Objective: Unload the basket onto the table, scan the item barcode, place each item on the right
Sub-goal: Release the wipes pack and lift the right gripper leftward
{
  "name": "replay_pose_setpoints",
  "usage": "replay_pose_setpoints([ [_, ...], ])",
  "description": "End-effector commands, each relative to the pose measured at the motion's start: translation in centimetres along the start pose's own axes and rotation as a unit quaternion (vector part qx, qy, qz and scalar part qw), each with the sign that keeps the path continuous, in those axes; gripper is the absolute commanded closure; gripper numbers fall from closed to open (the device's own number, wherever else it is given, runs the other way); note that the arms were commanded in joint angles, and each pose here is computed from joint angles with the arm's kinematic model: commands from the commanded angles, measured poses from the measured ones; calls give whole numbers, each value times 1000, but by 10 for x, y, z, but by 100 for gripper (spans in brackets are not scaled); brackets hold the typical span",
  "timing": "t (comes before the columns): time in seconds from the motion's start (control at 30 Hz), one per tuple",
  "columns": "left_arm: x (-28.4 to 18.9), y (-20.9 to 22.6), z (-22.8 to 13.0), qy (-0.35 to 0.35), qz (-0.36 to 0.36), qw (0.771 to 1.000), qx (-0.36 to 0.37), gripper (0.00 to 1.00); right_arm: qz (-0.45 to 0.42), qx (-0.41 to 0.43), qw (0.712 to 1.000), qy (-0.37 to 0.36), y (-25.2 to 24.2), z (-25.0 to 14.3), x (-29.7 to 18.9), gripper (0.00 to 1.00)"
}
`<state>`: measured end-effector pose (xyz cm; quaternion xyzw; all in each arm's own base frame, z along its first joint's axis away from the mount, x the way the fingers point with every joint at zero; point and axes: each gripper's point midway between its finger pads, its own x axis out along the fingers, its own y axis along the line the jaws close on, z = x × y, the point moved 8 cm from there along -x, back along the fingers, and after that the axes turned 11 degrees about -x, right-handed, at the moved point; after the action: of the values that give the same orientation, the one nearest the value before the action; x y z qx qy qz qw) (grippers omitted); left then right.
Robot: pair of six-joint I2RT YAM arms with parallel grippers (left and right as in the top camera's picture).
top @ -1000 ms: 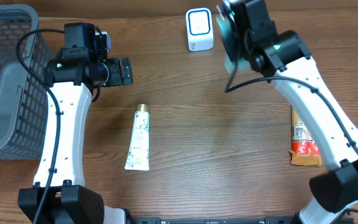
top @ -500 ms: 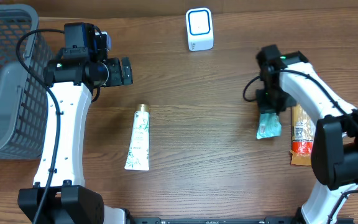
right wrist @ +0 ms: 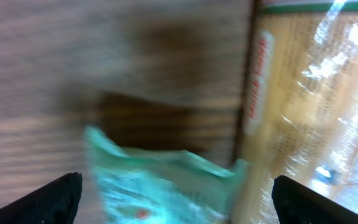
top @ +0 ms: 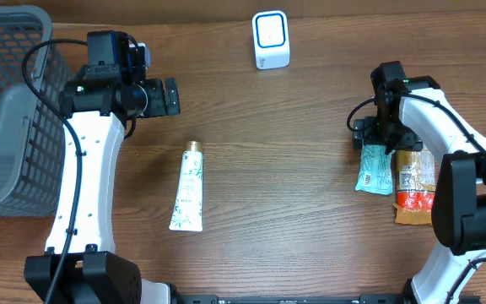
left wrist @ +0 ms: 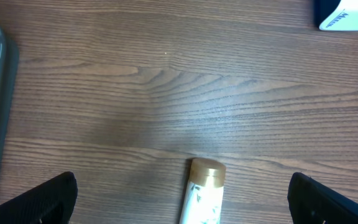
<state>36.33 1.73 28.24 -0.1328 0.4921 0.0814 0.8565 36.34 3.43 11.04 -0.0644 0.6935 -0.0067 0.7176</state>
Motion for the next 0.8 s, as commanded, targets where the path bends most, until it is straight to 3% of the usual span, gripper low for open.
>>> replay_pose_setpoints([
  [0.0,-4,-5,2,-10,-3,1000,-1,0,92,15,995,-32,25,8,-14,0],
  [0.33,-4,-6,3,-10,-9,1000,-2,0,311,-75,941,-109,111,27,-41,0],
  [0.6,-5,-13,-7,25,-51,998,-13,0,334,-120,927,-125,153,22,-50,0],
  [0.77,4,-6,-36,117,-26,993,-9,0,305,-137,934,-126,166,16,-48,0],
])
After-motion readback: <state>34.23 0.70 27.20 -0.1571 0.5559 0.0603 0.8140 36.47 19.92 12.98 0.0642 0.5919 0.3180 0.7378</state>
